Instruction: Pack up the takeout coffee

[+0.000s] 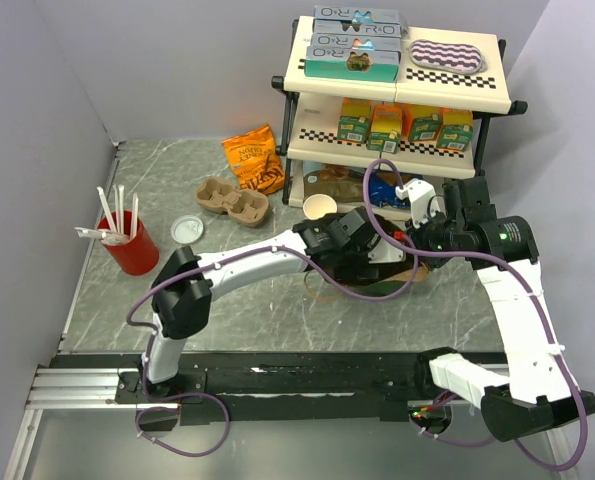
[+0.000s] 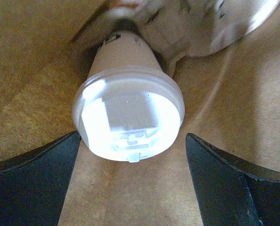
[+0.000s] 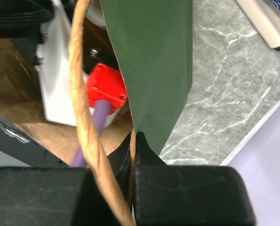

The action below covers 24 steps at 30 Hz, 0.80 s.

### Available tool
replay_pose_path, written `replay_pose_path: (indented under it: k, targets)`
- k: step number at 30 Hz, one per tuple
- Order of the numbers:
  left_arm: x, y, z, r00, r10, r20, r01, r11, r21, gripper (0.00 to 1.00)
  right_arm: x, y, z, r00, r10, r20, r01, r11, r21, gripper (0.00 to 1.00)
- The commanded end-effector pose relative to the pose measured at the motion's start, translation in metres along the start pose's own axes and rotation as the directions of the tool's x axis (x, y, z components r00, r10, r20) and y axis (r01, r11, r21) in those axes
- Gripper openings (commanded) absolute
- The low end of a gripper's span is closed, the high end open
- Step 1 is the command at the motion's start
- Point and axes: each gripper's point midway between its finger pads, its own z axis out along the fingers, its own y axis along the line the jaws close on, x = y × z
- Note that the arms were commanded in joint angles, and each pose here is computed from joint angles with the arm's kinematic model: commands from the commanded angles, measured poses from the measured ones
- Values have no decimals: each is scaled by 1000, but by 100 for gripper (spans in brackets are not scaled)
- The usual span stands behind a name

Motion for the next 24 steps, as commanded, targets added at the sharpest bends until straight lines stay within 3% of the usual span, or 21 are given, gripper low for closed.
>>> replay_pose_path:
  k: [1, 6, 14, 21, 24]
  targets:
    - [-28, 34, -48, 985, -114, 128, 121, 992, -43, 99, 4, -6, -9, 1000, -2, -17, 3, 999, 37, 0]
    - [-45, 37, -79, 965, -153, 215, 152, 988, 24, 99, 6, -12, -11, 1000, -16, -22, 18, 998, 63, 0]
    - [-39, 25, -95, 964, -153, 215, 139, 987, 82, 99, 7, -14, -15, 999, -27, -24, 28, 997, 75, 0]
    - [-48, -4, -117, 941, -170, 291, 96, 963, 251, 99, 4, -15, -13, 998, -60, -33, 62, 997, 54, 0]
    - [-47, -10, -116, 946, -181, 269, 103, 954, 281, 100, 2, -16, -11, 997, -68, -32, 70, 996, 51, 0]
